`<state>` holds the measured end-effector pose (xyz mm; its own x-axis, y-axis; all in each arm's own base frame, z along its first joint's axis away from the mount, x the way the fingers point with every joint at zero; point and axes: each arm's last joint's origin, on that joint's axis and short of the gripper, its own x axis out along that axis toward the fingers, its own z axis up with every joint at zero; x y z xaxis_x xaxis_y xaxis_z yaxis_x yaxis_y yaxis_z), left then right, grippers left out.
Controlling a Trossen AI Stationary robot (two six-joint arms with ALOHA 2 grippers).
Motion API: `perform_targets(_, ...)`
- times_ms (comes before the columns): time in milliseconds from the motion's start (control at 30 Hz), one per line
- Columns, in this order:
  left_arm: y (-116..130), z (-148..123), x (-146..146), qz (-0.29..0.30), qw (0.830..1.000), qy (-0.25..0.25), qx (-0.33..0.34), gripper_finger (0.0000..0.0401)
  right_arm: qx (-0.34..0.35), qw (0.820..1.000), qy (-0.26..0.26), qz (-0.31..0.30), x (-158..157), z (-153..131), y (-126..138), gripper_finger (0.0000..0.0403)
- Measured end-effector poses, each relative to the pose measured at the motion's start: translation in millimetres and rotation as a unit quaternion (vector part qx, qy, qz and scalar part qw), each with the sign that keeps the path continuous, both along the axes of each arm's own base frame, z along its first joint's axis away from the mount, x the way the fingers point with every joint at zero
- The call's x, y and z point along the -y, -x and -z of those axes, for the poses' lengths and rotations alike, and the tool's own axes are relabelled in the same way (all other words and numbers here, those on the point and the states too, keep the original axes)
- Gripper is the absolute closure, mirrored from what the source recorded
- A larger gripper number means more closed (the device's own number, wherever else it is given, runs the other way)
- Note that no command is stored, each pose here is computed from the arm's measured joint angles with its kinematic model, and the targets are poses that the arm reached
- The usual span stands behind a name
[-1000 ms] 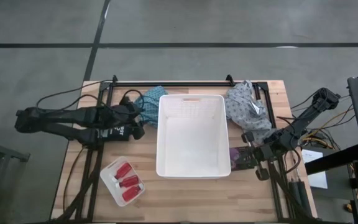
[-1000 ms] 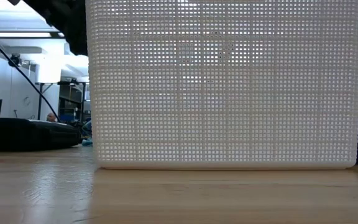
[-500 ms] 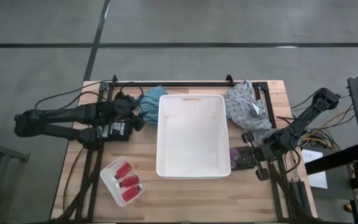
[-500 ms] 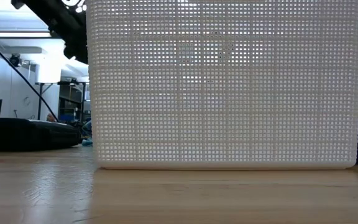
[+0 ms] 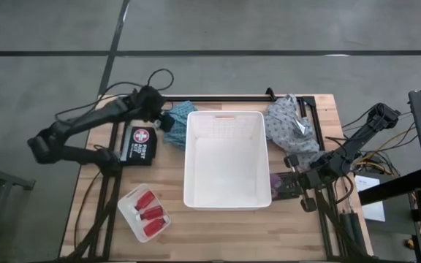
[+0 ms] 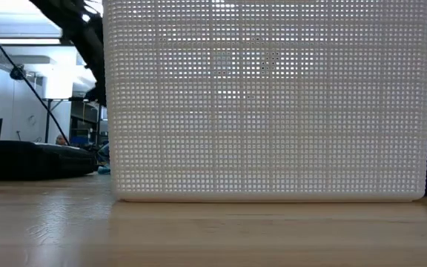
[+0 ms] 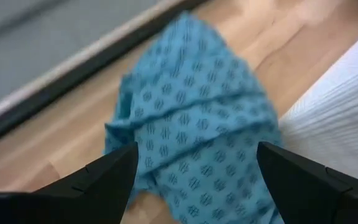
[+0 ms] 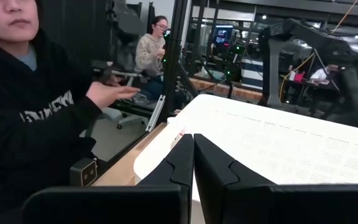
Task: Pick & place medical supplies in basket/bin
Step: Put the dark blue patient gown into the organizer bin
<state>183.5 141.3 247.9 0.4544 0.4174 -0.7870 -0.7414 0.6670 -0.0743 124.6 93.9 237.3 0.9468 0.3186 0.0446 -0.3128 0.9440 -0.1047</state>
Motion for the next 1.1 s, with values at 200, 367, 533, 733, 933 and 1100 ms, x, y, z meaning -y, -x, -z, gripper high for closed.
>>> perform_targets(200, -3, 15, -24, -0.005, 0.998, 0.053, -0.027, 0.0065, 0.000, 1.000, 0.000, 0.000, 0, 0, 0, 0.0394)
perform_targets(367, -10, 21, -34, -0.015, 0.998, 0.047, -0.036, 0.0059, 0.000, 1.000, 0.000, 0.000, 0, 0, 0, 0.0394)
perform_targets(533, -16, 25, -39, -0.014, 0.997, 0.050, -0.050, 0.0039, 0.000, 1.000, 0.000, 0.000, 0, 0, 0, 0.0394)
perform_targets(733, -13, 18, -37, 0.002, 0.998, 0.035, -0.044, 0.0023, 0.000, 1.000, 0.000, 0.000, 0, 0, 0, 0.0394)
perform_targets(933, -11, 16, -36, -0.007, 0.998, 0.030, -0.047, 0.0027, 0.000, 1.000, 0.000, 0.000, 0, 0, 0, 0.0394)
perform_targets(1100, -10, 17, -35, -0.016, 0.998, 0.028, -0.059, 0.0024, 0.000, 1.000, 0.000, 0.000, 0, 0, 0, 0.0394)
